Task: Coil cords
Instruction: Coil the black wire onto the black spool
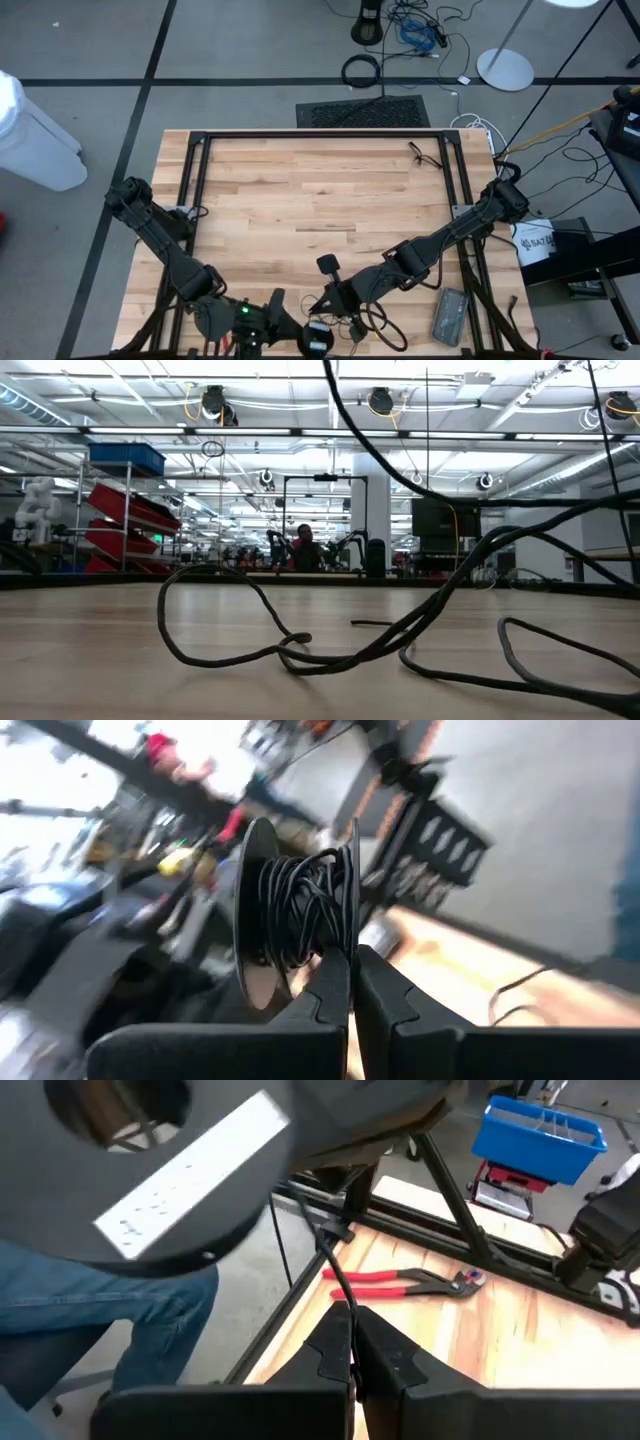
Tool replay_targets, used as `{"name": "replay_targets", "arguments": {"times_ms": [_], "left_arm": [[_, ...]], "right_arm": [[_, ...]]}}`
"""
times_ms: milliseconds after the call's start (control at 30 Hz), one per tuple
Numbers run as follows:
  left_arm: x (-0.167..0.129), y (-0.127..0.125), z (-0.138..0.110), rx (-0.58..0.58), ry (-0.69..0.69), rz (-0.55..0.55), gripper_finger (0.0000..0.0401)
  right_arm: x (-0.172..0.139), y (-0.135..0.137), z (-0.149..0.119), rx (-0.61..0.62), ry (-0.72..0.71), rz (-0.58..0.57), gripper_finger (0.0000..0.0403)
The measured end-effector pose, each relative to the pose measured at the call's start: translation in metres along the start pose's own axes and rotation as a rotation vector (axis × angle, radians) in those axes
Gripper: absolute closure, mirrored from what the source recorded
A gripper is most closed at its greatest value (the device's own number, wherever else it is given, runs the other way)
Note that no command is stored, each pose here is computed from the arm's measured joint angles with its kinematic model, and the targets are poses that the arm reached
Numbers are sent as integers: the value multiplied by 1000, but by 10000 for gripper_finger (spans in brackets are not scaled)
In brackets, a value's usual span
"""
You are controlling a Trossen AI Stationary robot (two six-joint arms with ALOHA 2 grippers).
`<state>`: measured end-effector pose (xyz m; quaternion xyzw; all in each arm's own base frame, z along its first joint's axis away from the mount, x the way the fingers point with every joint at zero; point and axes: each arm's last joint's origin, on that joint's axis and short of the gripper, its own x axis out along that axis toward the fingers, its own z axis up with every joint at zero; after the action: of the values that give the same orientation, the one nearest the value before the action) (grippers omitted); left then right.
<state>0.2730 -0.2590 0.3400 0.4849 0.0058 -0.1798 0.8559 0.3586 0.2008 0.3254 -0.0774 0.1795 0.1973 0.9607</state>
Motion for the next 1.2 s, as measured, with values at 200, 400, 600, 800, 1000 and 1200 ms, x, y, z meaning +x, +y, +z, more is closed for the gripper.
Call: {"name": "replay_targets", "arguments": {"times_ms": [200, 400, 600, 800, 1000, 1200], "left_arm": [[-5, 0, 2, -9, 148, 131, 397], [-8, -1, 2, -36, 260, 225, 396], [-8, 0, 1, -109, 277, 253, 396], [-8, -1, 0, -165, 276, 260, 396], [-9, -2, -1, -209, 284, 250, 395], [-9, -5, -4, -254, 302, 234, 395]], "right_arm": [[-1, -1, -2, 0, 27, -9, 403], [-15, -3, -1, 48, 86, -21, 403], [-32, 2, 1, 69, 132, -73, 403], [-46, 10, 5, 63, 137, -81, 403], [-53, 19, 7, 59, 137, -61, 403], [-60, 23, 8, 62, 152, -63, 403]]}}
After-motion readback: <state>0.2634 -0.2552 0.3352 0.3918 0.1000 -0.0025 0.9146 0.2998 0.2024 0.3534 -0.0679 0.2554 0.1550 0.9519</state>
